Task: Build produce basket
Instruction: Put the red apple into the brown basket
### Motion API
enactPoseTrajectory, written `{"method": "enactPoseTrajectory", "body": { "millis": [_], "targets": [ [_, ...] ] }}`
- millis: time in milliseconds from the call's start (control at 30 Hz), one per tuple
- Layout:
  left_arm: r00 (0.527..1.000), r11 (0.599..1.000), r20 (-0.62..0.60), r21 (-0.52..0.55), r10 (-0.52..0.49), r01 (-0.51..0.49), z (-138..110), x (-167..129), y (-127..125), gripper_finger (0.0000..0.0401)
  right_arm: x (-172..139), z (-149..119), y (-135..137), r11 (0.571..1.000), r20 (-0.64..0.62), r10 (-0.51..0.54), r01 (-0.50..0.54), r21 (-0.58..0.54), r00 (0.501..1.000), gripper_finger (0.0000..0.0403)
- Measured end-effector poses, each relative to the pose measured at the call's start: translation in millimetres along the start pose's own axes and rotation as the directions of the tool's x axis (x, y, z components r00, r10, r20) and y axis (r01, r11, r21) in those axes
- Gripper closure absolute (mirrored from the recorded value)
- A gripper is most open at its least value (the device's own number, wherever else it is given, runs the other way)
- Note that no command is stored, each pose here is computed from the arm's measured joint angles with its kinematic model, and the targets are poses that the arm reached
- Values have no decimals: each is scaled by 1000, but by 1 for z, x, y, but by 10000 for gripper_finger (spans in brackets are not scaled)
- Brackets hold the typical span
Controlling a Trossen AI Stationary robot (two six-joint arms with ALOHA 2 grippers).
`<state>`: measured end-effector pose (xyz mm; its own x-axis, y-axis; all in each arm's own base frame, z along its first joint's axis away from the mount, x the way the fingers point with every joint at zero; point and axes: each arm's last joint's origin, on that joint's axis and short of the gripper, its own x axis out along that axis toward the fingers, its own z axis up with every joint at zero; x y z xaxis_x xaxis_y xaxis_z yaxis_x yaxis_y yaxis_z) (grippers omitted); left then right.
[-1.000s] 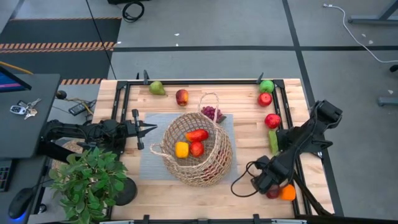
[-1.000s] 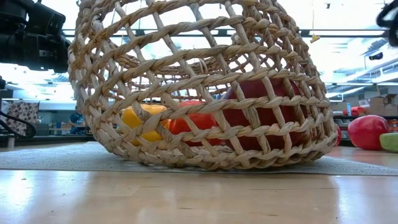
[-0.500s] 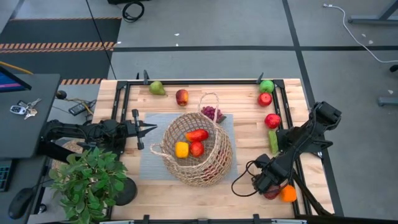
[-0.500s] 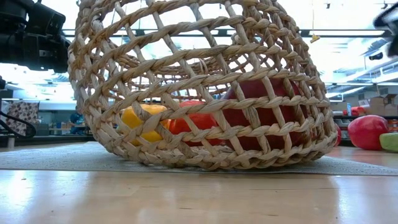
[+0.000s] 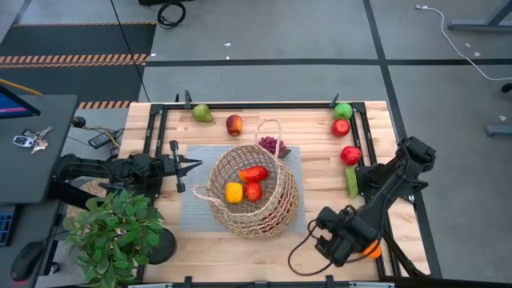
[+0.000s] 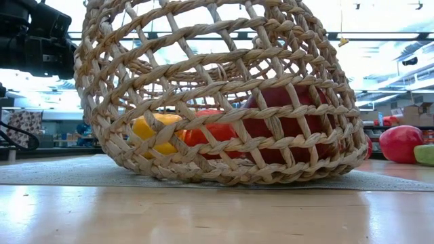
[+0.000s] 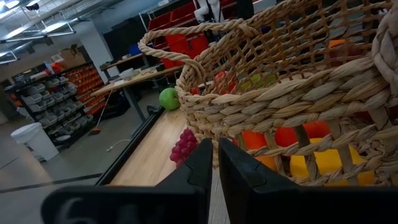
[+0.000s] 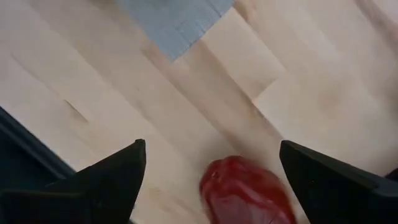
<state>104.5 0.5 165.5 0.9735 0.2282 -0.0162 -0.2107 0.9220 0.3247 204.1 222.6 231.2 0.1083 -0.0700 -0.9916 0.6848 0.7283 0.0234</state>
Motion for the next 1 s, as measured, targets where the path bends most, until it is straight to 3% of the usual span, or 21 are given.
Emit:
{"method": "enactPoseTrajectory", "body": {
  "millis": [67,167,433,633,1000],
  "targets": [
    [1000,1000,0,0,0,0,0,0,0,367,8,-5,4,994,-28,-52,49,-94,998,30],
    [1000,1000,0,0,0,0,0,0,0,371,24,-15,10,986,-65,-102,93,-135,993,30],
    [1000,1000,-1,0,0,0,0,0,0,370,26,-49,5,981,86,-133,144,-133,987,30],
    [1000,1000,0,0,0,0,0,0,0,365,18,-65,-2,983,35,-143,146,-112,989,30],
    [1000,1000,0,0,0,0,0,0,0,372,30,-68,-9,963,0,-183,179,-201,983,30]
  ]
}}
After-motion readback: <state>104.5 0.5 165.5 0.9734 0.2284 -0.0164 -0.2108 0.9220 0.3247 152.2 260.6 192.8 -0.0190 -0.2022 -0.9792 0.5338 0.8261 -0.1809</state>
